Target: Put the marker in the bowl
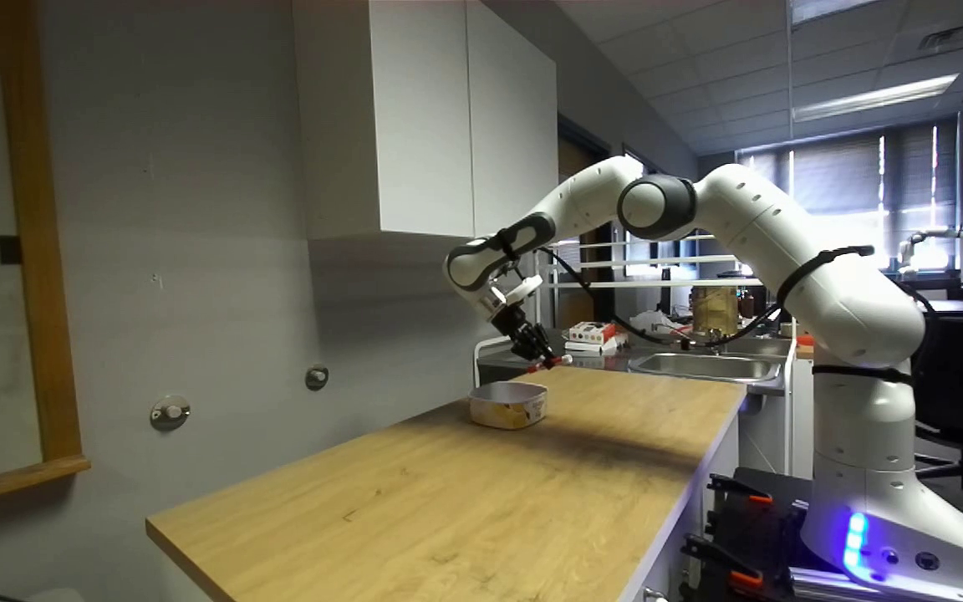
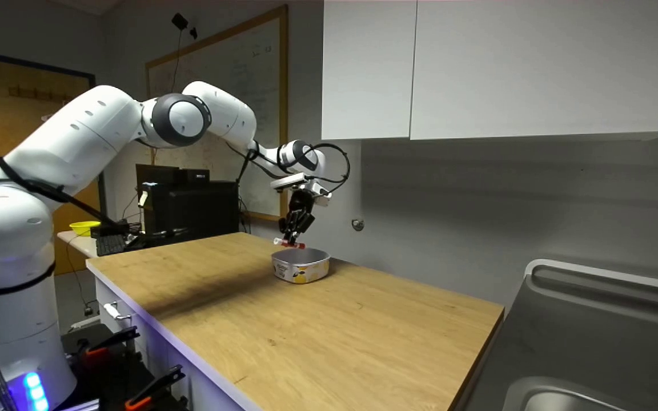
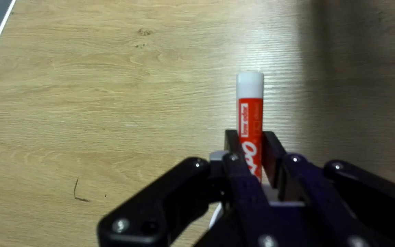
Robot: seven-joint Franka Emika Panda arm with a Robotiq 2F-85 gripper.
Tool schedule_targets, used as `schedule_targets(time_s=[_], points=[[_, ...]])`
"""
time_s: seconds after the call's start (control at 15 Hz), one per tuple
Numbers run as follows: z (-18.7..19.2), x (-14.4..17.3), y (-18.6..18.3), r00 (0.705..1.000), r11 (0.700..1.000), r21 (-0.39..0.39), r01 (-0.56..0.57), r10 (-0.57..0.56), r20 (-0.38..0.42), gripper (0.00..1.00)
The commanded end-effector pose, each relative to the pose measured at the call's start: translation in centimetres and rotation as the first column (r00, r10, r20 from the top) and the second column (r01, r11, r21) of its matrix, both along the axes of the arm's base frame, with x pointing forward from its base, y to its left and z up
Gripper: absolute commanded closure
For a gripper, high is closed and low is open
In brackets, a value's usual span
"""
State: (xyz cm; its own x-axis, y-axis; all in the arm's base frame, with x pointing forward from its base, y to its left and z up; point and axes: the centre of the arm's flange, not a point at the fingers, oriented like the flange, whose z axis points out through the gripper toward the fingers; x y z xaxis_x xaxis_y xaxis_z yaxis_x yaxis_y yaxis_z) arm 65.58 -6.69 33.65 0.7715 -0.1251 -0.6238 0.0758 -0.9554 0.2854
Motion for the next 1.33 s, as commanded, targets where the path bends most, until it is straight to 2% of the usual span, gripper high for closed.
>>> schedule_targets(time_s=[0.0, 0.4, 0.73, 0.8, 0.87, 1.0, 1.27], points=[[0.6, 1.2, 0.9, 0.999, 0.999, -0.013, -0.045, 0.045, -0.025, 0.95], [0.9, 1.8, 3.7, 0.995, 0.996, 0.005, -0.093, 0.093, -0.03, 0.95], [0.5, 2.1, 4.3, 0.993, 0.994, 0.009, -0.106, 0.107, -0.046, 0.95], [0.4, 2.1, 4.1, 0.993, 0.995, 0.008, -0.104, 0.104, -0.052, 0.67], [0.3, 2.0, 3.9, 0.993, 0.995, 0.005, -0.101, 0.101, -0.058, 0.54], [0.2, 1.9, 3.5, 0.993, 0.995, -0.002, -0.098, 0.097, -0.069, 0.42], [0.3, 1.8, 3.1, 0.993, 0.996, -0.004, -0.091, 0.09, -0.08, 0.1]])
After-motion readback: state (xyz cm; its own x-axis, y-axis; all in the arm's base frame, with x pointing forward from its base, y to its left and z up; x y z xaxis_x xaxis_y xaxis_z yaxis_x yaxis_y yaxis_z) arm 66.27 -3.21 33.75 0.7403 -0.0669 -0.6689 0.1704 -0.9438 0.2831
